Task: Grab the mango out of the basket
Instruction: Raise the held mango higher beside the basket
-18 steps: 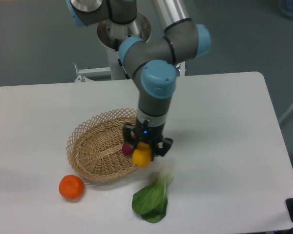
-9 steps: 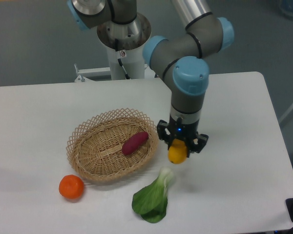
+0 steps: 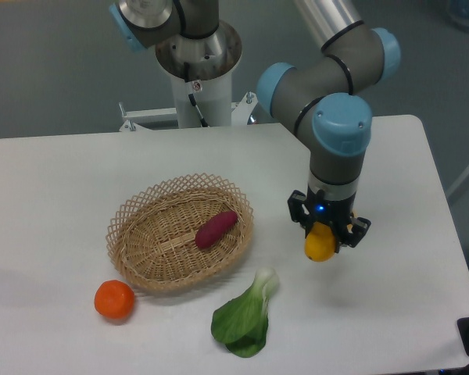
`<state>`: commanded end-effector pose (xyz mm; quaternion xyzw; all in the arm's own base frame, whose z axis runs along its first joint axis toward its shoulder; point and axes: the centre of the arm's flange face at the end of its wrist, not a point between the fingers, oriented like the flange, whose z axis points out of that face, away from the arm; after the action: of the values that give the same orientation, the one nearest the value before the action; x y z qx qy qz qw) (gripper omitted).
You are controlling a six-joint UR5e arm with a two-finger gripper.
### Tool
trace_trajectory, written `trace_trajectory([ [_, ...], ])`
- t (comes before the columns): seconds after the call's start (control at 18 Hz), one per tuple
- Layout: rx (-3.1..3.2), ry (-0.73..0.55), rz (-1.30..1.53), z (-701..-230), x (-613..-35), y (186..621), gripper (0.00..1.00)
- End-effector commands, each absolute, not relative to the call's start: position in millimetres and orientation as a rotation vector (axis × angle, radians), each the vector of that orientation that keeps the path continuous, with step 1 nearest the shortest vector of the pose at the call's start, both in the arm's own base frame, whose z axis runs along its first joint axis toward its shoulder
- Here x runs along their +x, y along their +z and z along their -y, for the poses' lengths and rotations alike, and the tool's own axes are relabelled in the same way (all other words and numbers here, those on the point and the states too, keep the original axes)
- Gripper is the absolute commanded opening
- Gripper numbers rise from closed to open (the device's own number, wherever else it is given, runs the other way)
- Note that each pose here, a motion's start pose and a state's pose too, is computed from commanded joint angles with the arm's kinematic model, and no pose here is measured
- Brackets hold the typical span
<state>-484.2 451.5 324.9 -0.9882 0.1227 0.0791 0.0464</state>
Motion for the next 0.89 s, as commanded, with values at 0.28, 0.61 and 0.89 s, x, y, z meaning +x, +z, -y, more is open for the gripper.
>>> trace_trajectory([
  [0.28, -3.024, 0.246, -0.457, -438, -499, 320, 0.28],
  [0.61, -3.022, 0.248, -0.528, -423, -512, 318, 0.29],
  [0.89, -3.026, 0.245, -0.524, -421, -514, 317, 0.29],
])
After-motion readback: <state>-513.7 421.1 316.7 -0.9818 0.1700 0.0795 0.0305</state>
